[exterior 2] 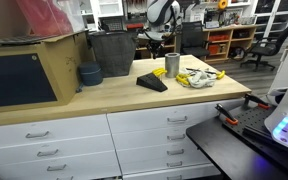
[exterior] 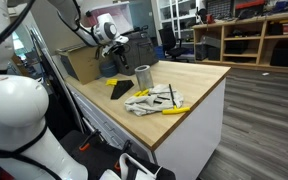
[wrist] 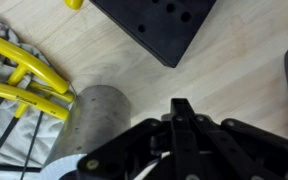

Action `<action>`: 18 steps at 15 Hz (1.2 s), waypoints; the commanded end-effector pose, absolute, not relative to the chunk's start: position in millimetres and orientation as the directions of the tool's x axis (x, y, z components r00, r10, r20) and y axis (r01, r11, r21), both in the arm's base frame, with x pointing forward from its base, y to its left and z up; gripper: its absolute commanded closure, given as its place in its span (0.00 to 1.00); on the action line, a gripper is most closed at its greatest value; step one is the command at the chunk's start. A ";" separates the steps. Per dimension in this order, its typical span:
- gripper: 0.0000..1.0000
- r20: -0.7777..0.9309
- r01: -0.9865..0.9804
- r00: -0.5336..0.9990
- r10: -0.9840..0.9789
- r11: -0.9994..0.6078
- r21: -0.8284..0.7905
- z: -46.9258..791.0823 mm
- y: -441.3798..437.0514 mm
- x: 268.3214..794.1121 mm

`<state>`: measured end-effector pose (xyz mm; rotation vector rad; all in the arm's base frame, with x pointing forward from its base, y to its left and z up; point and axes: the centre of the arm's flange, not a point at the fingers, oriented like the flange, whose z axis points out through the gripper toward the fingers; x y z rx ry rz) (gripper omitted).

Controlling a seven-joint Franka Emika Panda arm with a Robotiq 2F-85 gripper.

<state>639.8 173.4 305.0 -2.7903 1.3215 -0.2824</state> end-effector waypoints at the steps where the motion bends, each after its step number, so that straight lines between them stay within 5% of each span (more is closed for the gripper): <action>1: 1.00 0.095 -0.782 0.607 -0.789 -0.614 -0.104 313.1 184.0 682.0; 18: 1.00 0.013 -0.755 0.655 -0.756 -0.653 0.062 205.2 232.4 721.8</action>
